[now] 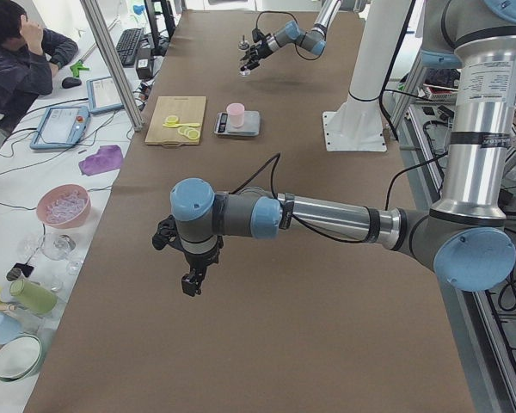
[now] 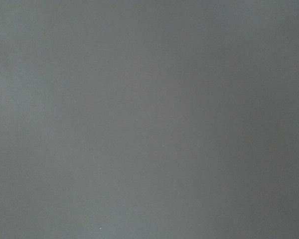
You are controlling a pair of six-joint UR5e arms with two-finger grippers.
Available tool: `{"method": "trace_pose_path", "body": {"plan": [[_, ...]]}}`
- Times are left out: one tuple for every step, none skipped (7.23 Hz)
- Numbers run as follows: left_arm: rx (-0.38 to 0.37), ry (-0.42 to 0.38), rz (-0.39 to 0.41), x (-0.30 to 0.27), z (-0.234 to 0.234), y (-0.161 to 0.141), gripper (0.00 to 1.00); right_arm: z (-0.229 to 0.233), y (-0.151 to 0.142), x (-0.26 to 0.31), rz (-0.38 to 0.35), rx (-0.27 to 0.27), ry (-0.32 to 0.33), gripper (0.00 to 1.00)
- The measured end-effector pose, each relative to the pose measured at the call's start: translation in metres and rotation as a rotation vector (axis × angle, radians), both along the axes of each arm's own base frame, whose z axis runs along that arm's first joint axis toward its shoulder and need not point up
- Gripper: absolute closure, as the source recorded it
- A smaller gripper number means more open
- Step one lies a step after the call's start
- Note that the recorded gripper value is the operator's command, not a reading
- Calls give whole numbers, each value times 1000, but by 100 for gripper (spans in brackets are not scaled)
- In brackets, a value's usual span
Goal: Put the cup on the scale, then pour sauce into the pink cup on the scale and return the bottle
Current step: 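Carry the bottle with the right gripper over the pink cup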
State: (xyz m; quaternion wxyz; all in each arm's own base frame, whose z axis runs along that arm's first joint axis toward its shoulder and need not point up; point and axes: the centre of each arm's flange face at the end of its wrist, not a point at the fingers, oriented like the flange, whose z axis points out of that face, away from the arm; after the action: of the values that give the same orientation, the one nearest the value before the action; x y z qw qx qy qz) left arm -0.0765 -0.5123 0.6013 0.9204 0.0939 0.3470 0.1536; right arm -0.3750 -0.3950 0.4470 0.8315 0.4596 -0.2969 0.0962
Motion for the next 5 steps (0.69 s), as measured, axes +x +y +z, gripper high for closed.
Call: {"method": "trace_pose_path", "body": {"plan": [[-6,0,1,0,4,5,2,-18,-3,-5,4,-27,57,100],[-9,0,1,0,6,11,2,-35,-8,-15,10,-51,115,100],[-12,0,1,0,8,16,2,-53,-14,-28,22,-78,166,100],[-14,0,1,0,10,19,2,-73,-19,-44,39,-108,206,100],[-17,0,1,0,11,21,2,-93,-22,-60,55,-132,243,100]]}}
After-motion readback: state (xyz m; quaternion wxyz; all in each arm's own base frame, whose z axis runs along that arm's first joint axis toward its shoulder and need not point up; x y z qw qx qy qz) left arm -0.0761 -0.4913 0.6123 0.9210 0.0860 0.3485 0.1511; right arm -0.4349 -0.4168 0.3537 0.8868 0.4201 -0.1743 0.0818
